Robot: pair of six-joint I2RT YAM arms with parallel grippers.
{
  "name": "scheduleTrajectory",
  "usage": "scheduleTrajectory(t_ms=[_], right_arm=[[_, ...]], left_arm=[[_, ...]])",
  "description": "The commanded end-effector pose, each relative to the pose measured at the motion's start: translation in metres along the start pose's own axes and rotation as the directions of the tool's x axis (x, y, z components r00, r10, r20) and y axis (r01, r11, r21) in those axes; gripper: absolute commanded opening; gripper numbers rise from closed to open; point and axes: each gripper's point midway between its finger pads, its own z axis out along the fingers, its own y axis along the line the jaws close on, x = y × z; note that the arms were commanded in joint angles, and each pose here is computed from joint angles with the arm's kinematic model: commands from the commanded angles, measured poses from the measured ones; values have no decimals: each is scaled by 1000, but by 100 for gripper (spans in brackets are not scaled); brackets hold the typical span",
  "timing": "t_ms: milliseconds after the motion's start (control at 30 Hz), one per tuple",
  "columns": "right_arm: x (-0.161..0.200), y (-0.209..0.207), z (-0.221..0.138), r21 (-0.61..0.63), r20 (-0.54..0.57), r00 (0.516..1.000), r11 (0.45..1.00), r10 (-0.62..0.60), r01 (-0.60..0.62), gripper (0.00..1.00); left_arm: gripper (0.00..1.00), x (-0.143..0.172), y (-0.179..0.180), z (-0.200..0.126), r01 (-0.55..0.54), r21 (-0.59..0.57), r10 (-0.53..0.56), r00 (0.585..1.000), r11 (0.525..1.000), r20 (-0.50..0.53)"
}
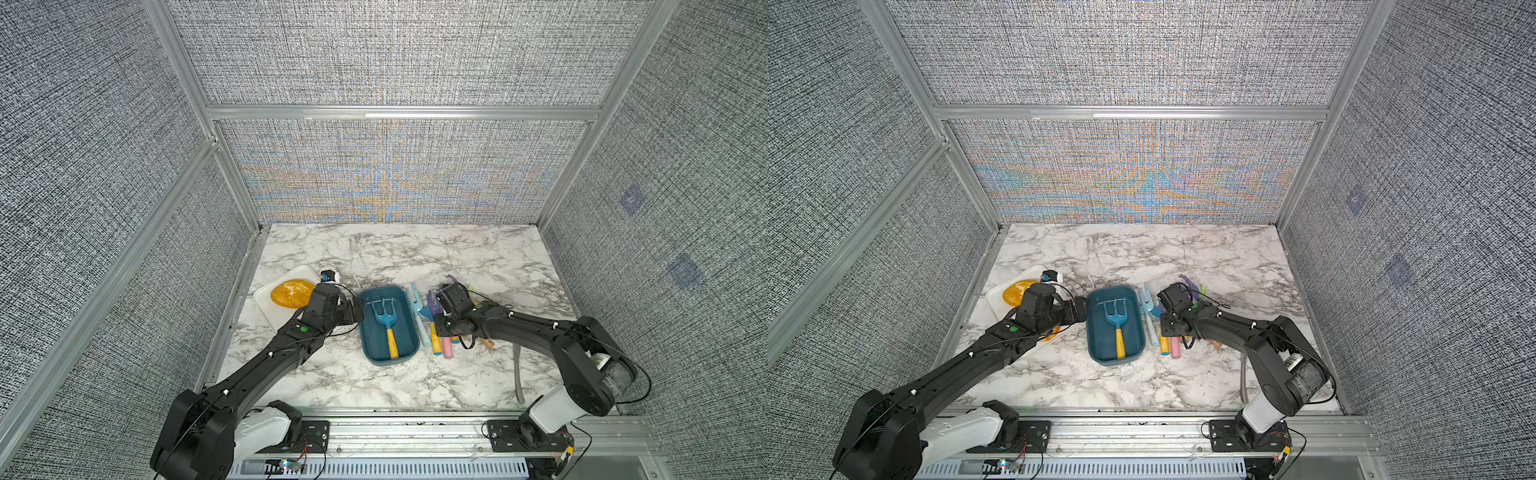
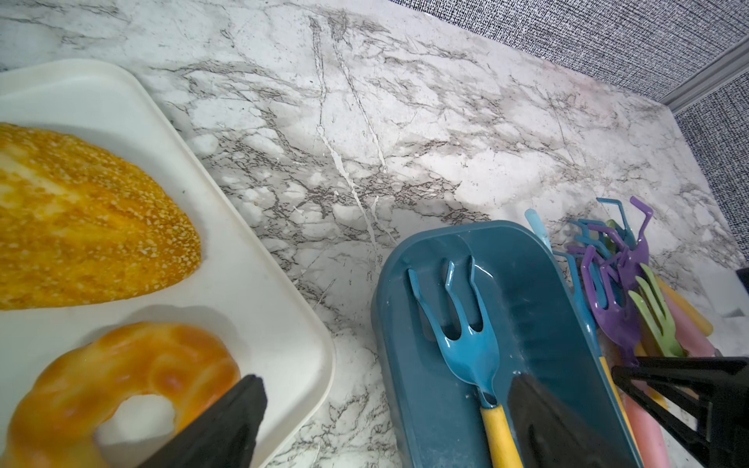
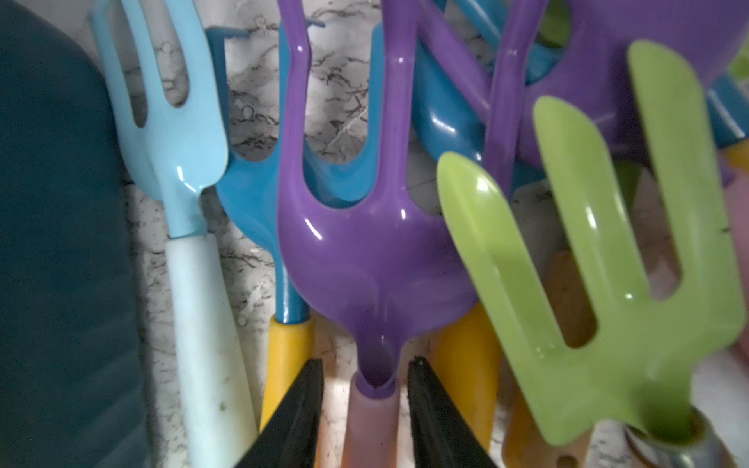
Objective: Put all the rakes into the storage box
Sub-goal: Pick up the rake at the center of the board.
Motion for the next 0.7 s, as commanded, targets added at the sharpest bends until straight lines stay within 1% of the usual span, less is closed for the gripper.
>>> scheduleTrajectory(t_ms=[0, 67, 167, 467, 500, 600, 667], right_arm=[[1, -2, -1, 20, -4, 1000, 1000, 5, -5, 40], [4, -1, 1, 19, -10, 1000, 1000, 3, -3, 38], [7, -1, 3, 18, -14, 1000, 1000, 3, -3, 29], [4, -2, 3, 37, -10, 1000, 999, -13, 13, 27], [3, -4, 2, 43, -5, 1000, 999, -14, 14, 21], [-4, -6, -9, 57, 31, 999, 998, -14, 12, 11], [-12, -2, -22, 35, 70, 997, 999, -17, 15, 6]], left_arm=[[98, 1, 2, -1, -10, -11, 10, 1000, 1000, 0], [98, 1, 3, -1, -8, -11, 8, 1000, 1000, 0], [98, 1, 2, -1, -8, -11, 8, 1000, 1000, 3], [98, 0, 2, -4, -7, -9, 8, 1000, 1000, 10], [98, 0, 3, -4, -7, -10, 7, 1000, 1000, 10], [98, -1, 4, -6, -6, -16, 6, 1000, 1000, 21], [98, -2, 6, -7, -4, -23, 5, 1000, 1000, 29]])
